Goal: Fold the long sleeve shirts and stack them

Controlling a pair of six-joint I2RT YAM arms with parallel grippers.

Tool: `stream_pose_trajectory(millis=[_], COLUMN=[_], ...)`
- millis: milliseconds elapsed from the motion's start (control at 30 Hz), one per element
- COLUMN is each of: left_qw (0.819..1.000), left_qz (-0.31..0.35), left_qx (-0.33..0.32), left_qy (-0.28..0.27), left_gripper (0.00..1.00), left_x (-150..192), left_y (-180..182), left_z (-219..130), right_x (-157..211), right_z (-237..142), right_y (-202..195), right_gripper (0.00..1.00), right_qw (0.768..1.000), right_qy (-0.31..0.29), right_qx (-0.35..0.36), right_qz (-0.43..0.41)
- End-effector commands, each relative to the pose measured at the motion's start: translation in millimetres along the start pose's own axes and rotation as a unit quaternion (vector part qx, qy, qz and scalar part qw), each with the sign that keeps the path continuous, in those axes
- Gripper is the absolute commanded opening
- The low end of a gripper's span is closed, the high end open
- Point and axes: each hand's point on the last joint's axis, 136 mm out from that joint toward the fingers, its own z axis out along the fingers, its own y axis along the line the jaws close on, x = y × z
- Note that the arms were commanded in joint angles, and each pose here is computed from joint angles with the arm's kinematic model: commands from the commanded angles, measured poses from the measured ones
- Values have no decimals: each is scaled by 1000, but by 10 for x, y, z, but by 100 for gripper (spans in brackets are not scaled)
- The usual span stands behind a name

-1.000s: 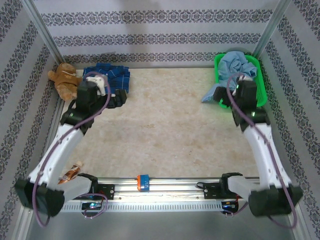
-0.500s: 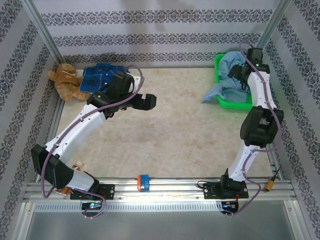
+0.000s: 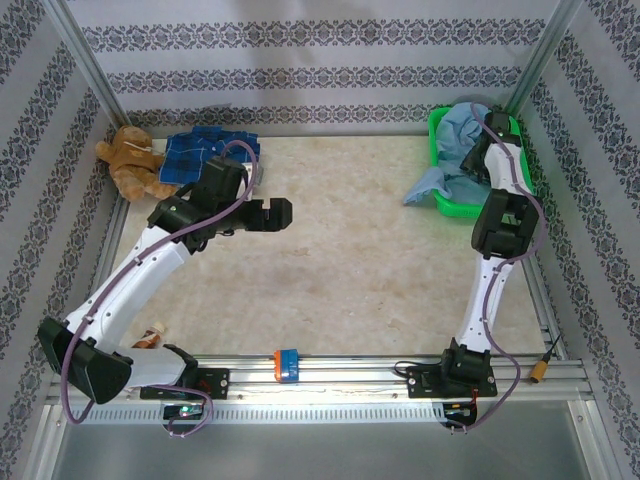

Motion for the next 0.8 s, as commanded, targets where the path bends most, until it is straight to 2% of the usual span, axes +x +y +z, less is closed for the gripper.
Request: stream_pose_trajectory(millis=[0, 100, 133, 267, 433, 533, 600, 667, 767], left_qw=[999, 999, 999, 998, 997, 995, 992, 989, 982], left_qz=[-19, -20, -20, -24, -24, -17, -13, -10, 8], left_qx=[-28, -36, -38, -38, -21, -8, 8, 29, 61], left_qy=[-6, -18, -22, -45, -73, -99, -122, -142, -177], left_gripper=[99, 99, 99, 99, 99, 99, 99, 99, 99], left_x=[-9, -76, -103, -237, -479, -696, -891, -1082, -1412], left_y=[164, 240, 265, 349, 373, 330, 260, 157, -42], left_z=[-151, -193, -201, -149, -11, 20, 23, 1, -98], right_x=[-211, -352, -403, -690, -970, -970, -904, -842, -740], right_z=[-103, -336, -450, -1227, -2659, -3653, -4368, -4933, -5765], right_y=[-25, 72, 135, 517, 1075, 1439, 1653, 1731, 1826], right_gripper=[38, 6, 0, 0, 0, 0, 0, 0, 0], right_qw=[999, 997, 996, 978, 927, 883, 845, 814, 738], right_qy=[-28, -50, -61, -131, -228, -268, -295, -312, -305], right_qx=[6, -16, -30, -135, -283, -381, -445, -489, -600], right_qz=[32, 50, 56, 92, 88, 63, 32, 24, 45])
